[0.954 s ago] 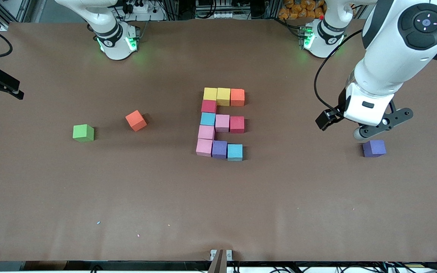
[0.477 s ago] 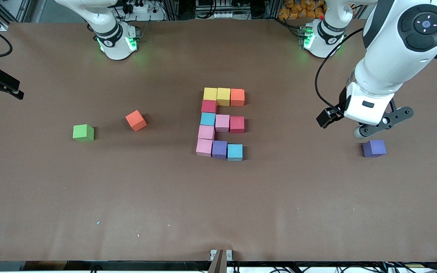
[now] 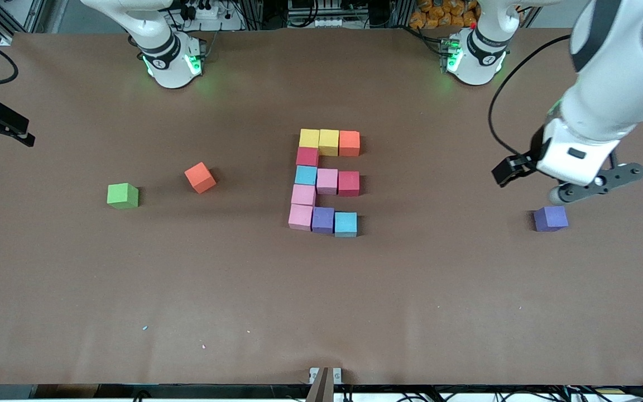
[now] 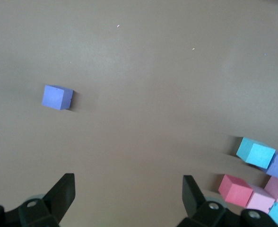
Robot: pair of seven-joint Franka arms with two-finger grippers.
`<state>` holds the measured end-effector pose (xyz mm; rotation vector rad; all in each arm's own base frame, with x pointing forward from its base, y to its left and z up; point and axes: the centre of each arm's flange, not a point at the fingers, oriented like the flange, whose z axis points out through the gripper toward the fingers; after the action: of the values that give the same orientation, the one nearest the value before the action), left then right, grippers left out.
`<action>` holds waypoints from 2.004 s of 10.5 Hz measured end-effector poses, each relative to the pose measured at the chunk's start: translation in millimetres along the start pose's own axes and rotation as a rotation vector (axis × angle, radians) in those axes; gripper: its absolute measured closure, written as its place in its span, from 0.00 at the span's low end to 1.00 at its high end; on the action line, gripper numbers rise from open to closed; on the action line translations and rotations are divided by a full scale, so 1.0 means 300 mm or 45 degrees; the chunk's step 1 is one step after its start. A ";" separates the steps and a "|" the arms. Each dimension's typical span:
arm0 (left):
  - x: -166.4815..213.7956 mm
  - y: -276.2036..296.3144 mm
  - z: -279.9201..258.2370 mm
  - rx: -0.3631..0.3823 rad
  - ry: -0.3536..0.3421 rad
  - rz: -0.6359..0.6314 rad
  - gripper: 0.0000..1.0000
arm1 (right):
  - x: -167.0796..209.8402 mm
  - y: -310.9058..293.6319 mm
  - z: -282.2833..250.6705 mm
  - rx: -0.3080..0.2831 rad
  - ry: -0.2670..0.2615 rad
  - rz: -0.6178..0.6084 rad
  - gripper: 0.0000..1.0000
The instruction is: Arrange 11 blocks into digit 3
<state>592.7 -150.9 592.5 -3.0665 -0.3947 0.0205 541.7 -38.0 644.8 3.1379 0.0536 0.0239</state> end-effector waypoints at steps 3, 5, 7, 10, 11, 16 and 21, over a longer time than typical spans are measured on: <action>0.057 -0.132 -0.011 -0.031 -0.009 0.061 0.00 | 0.000 0.000 0.000 0.000 0.000 0.000 0.00; 0.057 -0.143 -0.019 -0.031 -0.005 0.104 0.00 | 0.000 0.000 0.000 0.000 0.000 0.000 0.00; 0.053 -0.146 -0.023 -0.030 -0.004 0.134 0.00 | 0.000 0.000 0.000 0.000 0.000 0.000 0.00; 0.043 -0.160 -0.043 -0.032 0.005 0.212 0.00 | 0.000 0.000 0.000 0.000 0.000 0.000 0.00; 0.034 -0.166 -0.049 -0.031 0.007 0.227 0.00 | 0.000 0.000 0.000 0.000 0.000 0.000 0.00; -0.006 -0.200 -0.056 -0.021 -0.001 0.349 0.00 | 0.000 0.000 0.000 0.000 0.000 0.000 0.00; -0.107 -0.251 -0.096 -0.045 0.002 0.350 0.00 | 0.000 0.001 0.000 0.000 0.000 0.001 0.00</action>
<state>543.2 -87.5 625.4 -3.1286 0.0294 0.0217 541.7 -38.4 644.8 3.1376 0.0524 0.0237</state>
